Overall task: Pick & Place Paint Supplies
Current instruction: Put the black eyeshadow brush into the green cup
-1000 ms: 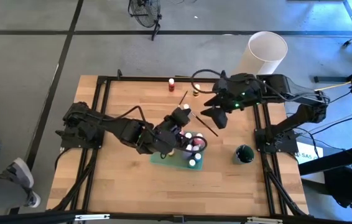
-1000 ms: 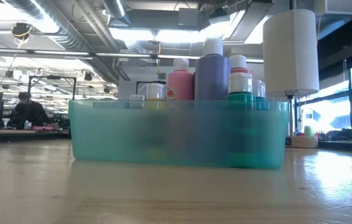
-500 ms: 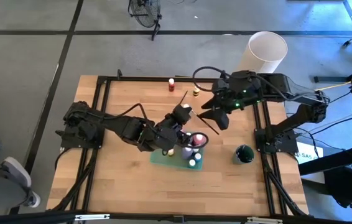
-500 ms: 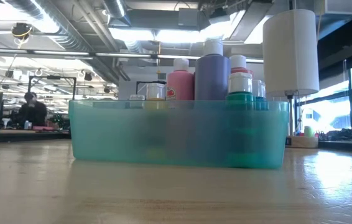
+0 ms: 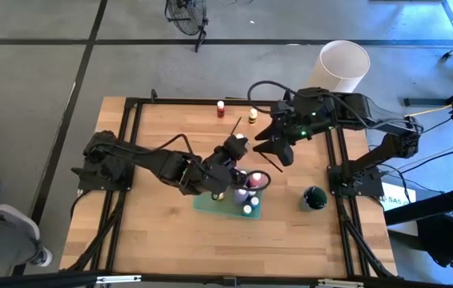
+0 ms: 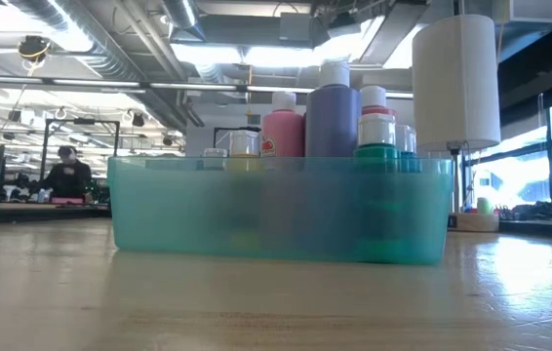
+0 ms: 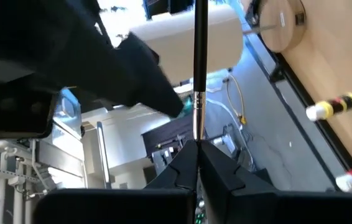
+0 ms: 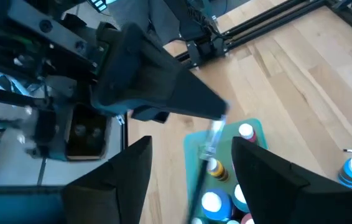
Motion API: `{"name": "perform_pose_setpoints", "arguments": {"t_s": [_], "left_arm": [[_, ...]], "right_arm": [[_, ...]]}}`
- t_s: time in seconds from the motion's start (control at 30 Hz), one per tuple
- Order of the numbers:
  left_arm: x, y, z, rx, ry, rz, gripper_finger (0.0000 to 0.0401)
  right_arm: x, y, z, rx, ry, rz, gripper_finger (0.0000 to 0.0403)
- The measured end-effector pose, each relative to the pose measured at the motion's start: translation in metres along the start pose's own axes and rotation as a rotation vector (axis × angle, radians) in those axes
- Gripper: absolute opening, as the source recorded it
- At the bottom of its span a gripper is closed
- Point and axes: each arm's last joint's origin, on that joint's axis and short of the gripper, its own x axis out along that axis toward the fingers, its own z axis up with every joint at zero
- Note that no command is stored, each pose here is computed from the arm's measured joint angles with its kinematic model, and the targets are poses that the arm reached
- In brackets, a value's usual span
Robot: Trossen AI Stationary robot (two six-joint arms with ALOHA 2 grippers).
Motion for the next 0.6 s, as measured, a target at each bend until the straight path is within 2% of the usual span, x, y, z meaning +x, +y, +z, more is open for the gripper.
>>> {"name": "perform_pose_setpoints", "arguments": {"t_s": [0.2,0.6], "left_arm": [[0.008,-0.007,0.005,0.06,0.05,-0.009,0.0003],[0.008,-0.008,0.006,0.053,0.066,-0.004,0.0002]], "right_arm": [[0.018,-0.002,0.0,0.004,0.035,-0.016,0.0224],[0.026,-0.004,-0.002,-0.009,0.078,-0.031,0.0224]]}}
